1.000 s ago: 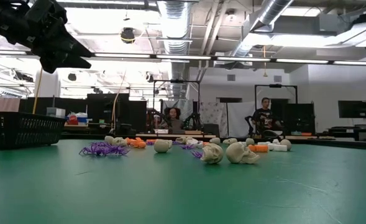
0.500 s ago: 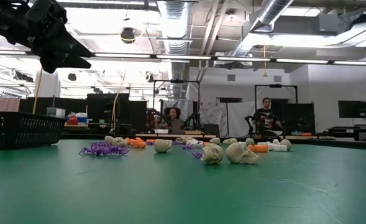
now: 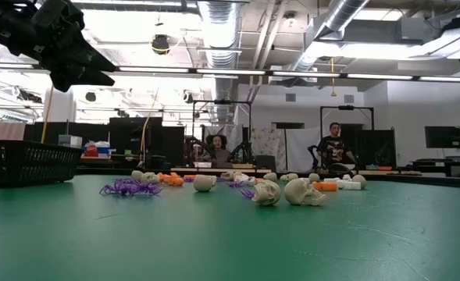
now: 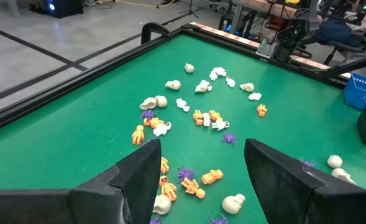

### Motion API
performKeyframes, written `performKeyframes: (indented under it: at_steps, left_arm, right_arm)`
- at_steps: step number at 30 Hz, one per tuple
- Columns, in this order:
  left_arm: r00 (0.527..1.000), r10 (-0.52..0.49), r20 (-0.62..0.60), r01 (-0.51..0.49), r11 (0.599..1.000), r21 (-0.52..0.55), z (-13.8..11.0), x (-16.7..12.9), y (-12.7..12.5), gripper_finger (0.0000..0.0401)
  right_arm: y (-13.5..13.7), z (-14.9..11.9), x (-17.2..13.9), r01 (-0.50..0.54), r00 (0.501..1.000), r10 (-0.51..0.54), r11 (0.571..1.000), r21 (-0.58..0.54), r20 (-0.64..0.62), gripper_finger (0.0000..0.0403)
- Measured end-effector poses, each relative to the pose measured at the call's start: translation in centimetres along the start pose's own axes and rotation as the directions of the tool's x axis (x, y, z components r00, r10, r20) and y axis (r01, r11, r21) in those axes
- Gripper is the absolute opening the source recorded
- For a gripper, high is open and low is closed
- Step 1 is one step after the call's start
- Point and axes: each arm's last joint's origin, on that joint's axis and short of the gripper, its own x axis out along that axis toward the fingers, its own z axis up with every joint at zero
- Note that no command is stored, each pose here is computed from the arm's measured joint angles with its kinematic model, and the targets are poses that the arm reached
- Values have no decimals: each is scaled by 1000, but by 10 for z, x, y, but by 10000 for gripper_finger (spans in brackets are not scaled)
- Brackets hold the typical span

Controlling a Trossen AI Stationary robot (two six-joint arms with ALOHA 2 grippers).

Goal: Sort Halloween decoration
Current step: Put the white skull toy into the blue basket

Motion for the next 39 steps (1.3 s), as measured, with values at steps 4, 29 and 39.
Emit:
performKeyframes:
  at_steps: [4,29,39]
  left_arm:
    - [1000,0,0,0,1000,0,0,0,0,221]
    - [1000,2,1,-2,1000,2,0,0,0,221]
    - [1000,3,1,-3,1000,-4,0,0,0,221]
  right_arm:
    - [0,0,0,0,1000,0,1000,-1,2,191]
    - [-25,144,-41,254,458,-307,944,208,834,185]
    - [-51,163,-1,193,421,-355,934,300,835,185]
